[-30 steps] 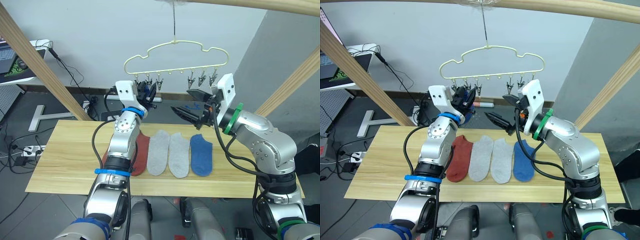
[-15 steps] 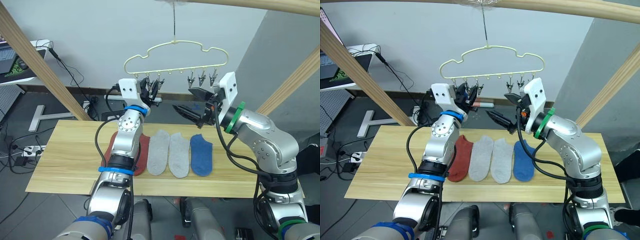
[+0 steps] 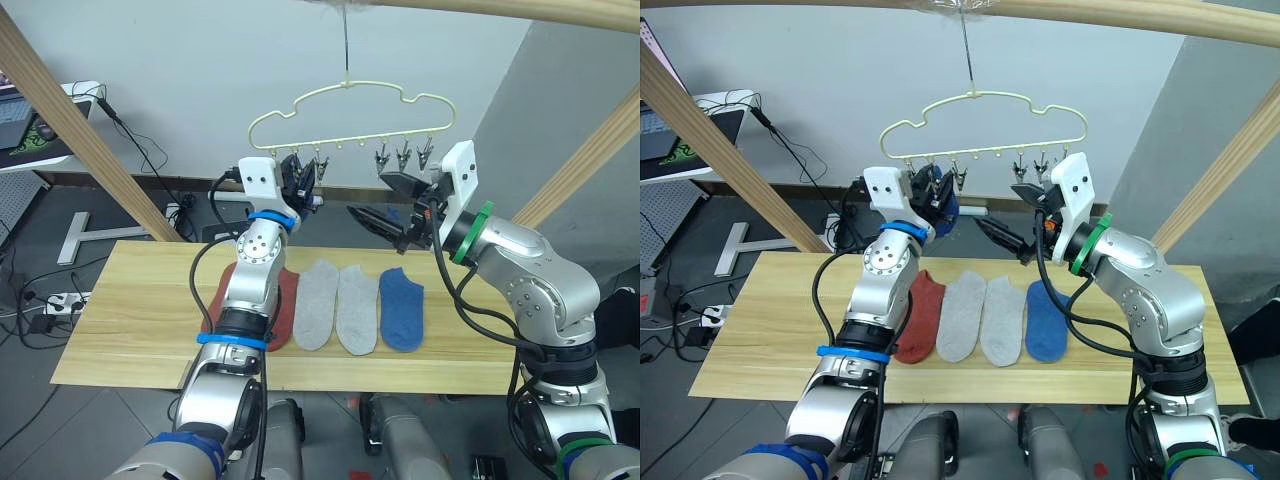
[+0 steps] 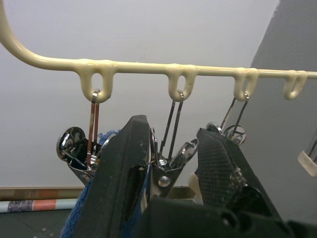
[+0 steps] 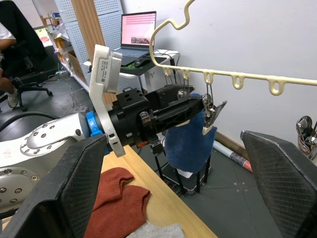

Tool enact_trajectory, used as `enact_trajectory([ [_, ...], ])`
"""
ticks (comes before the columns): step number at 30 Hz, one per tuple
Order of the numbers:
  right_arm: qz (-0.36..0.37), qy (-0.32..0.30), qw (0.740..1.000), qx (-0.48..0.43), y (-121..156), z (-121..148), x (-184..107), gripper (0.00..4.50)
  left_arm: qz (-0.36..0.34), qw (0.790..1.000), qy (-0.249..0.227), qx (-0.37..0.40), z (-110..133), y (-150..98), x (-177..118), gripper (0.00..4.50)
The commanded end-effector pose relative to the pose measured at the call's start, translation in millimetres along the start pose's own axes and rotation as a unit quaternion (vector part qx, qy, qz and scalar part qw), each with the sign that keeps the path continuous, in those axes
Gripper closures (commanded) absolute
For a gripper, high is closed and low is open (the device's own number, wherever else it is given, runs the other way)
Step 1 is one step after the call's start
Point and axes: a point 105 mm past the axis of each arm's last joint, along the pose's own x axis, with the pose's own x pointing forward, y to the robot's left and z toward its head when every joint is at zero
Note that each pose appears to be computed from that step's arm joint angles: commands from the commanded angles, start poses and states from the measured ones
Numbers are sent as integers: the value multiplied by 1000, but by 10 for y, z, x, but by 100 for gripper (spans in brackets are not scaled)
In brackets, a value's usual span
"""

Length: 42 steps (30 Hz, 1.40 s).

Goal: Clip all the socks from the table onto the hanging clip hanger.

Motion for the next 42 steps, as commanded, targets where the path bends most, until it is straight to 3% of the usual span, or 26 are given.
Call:
enact_trajectory([
  [1, -1, -27, 1000, -14, -5, 162, -34, 0, 0, 999, -33, 16, 179, 11, 52, 266],
  [8, -2, -27, 1000, -13, -16, 164, -31, 0, -4, 999, -36, 33, 181, -1, 61, 266],
  [15, -1, -28, 1000, -11, -11, 157, -31, 0, -6, 998, -42, 37, 201, 0, 56, 425],
  [21, 1, -22, 1000, -5, 25, 88, 5, 0, -6, 999, -38, 26, 193, 15, 49, 435],
  [27, -78, 138, 987, -8, -183, -900, -59, 0, -24, 1000, -14, -13, 120, 48, -14, 435],
  [36, -146, 274, 950, 35, -456, -1909, -335, 0, -27, 999, 4, -17, 58, 87, -160, 435],
  [42, -151, 295, 938, 101, -421, -2238, -436, 0, -29, 999, 8, -19, 62, 66, -183, 435],
])
